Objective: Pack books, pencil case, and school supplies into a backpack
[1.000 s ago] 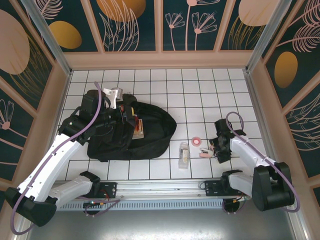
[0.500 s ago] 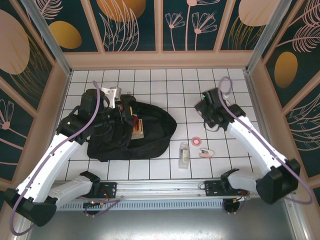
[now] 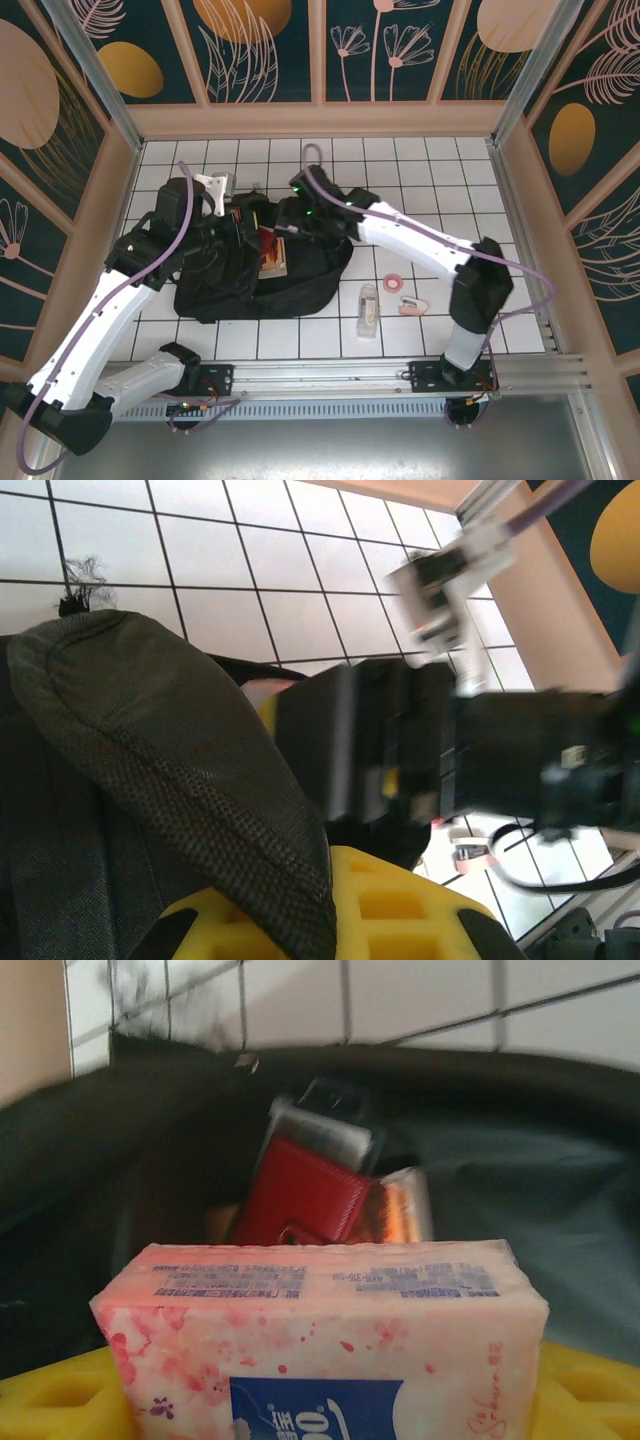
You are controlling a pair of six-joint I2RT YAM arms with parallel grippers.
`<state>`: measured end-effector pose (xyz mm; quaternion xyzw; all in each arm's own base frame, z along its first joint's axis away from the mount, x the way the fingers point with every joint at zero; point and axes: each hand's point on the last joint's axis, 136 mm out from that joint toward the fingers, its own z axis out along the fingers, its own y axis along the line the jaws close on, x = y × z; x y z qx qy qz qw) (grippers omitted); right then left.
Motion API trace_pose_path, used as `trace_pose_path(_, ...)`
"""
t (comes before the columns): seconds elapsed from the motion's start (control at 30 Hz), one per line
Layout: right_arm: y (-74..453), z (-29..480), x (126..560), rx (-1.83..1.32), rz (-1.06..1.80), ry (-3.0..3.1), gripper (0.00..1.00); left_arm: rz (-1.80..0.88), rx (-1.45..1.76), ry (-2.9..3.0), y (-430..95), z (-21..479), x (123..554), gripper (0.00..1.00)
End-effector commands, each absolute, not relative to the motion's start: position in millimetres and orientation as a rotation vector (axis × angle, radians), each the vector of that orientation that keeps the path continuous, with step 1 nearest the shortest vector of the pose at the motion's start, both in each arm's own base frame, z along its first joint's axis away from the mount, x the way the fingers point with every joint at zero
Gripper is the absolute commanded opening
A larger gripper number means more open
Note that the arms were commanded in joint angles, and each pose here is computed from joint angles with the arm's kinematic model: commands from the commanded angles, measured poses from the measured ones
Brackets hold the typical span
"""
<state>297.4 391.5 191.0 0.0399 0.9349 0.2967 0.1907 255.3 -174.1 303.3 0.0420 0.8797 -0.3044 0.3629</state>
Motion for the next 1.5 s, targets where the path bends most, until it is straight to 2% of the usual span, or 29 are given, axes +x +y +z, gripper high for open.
trace_pose_path(0.0, 428, 202, 297, 0.001, 0.962, 2.604, 0.71, -0.786, 0.141, 2.087, -172, 356, 259, 0.0)
trace_pose_path(0.2, 459, 181, 291, 0.039, 1.179, 2.626, 0.71, -0.762, 0.121, 2.043, -165, 371, 258, 0.0)
trace_pose_path(0.4, 483, 183, 281, 0.017, 1.45, 2.555, 0.71, -0.776, 0.123, 2.029, -167, 377, 260, 0.0)
trace_pose_path(0.6, 517, 177, 268, -0.035, 1.593, 2.603, 0.74, -0.778, 0.128, 2.02, -169, 381, 263, 0.0)
trace_pose_path(0.8, 530, 156, 257, -0.105, 1.538, 2.694, 0.82, -0.77, 0.135, 2.01, -168, 385, 264, 0.0)
trace_pose_path(0.83, 530, 153, 256, -0.103, 1.528, 2.708, 0.85, -0.771, 0.135, 2.009, -168, 385, 264, 0.0)
trace_pose_path(0.9, 528, 152, 258, -0.108, 1.506, 2.706, 0.99, -0.771, 0.136, 2.01, -168, 385, 263, 0.0)
trace_pose_path(1.2, 512, 159, 266, -0.086, 1.416, 2.676, 0.99, -0.756, 0.138, 2.017, -167, 383, 263, 0.0)
trace_pose_path(1.47, 485, 179, 265, -0.065, 1.468, 2.569, 0.99, -0.742, 0.136, 2.02, -163, 379, 259, 0.0)
